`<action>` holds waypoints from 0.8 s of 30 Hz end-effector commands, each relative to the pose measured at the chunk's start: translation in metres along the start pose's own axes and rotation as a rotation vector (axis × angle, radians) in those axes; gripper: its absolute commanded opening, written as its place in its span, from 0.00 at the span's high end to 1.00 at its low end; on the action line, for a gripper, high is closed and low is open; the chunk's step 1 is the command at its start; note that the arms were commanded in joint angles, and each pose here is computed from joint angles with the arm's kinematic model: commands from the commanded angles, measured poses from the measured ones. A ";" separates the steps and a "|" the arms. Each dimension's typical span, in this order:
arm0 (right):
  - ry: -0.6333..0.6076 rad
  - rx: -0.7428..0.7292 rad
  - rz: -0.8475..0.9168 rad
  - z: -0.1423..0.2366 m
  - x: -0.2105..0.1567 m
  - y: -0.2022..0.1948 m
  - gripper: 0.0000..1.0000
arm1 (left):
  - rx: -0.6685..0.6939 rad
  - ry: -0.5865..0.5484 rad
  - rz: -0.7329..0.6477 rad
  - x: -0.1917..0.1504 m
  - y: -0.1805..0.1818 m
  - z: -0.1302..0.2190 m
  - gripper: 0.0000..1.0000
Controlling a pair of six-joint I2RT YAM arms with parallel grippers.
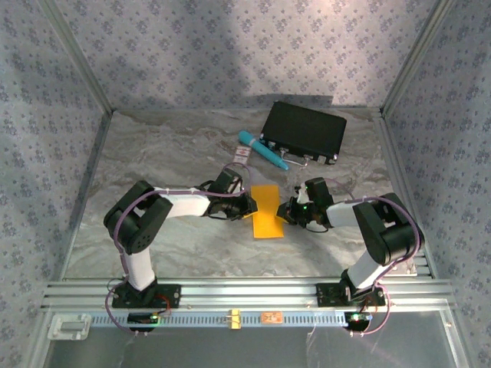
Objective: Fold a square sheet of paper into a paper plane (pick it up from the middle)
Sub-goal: Third fold the triangle at the center of the table.
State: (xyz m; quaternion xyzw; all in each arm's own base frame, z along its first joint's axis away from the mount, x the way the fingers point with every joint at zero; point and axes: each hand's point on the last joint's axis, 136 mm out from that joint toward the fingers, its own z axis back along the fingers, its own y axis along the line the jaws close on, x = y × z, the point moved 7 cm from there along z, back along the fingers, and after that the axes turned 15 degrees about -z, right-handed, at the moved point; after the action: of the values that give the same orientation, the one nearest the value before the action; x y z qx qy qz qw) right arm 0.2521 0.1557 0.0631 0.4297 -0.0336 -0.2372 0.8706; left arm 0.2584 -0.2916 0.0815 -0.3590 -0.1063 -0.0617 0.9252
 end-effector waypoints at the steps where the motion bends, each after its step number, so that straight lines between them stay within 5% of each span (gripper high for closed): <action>1: -0.017 -0.090 -0.047 0.001 -0.007 -0.023 0.88 | -0.002 -0.004 0.001 -0.003 0.000 0.002 0.87; 7: -0.068 -0.026 0.069 0.019 -0.009 0.000 0.74 | -0.022 -0.016 0.016 0.002 -0.001 0.014 0.96; 12: -0.212 -0.105 0.300 0.052 -0.023 0.021 0.40 | -0.045 -0.006 0.034 0.006 -0.005 0.025 0.97; 17: -0.344 -0.121 0.630 0.072 -0.049 0.042 0.39 | -0.069 0.002 0.051 0.008 -0.008 0.035 0.97; 24: -0.372 -0.148 1.185 0.053 -0.101 0.049 0.32 | -0.068 0.003 0.055 0.010 -0.007 0.041 0.97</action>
State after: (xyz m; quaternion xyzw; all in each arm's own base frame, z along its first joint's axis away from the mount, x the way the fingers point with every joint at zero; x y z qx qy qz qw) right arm 0.1702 0.1850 0.1554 0.3155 -0.3435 0.1249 0.8757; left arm 0.2613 -0.2719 0.1068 -0.3847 -0.0967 -0.0394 0.9171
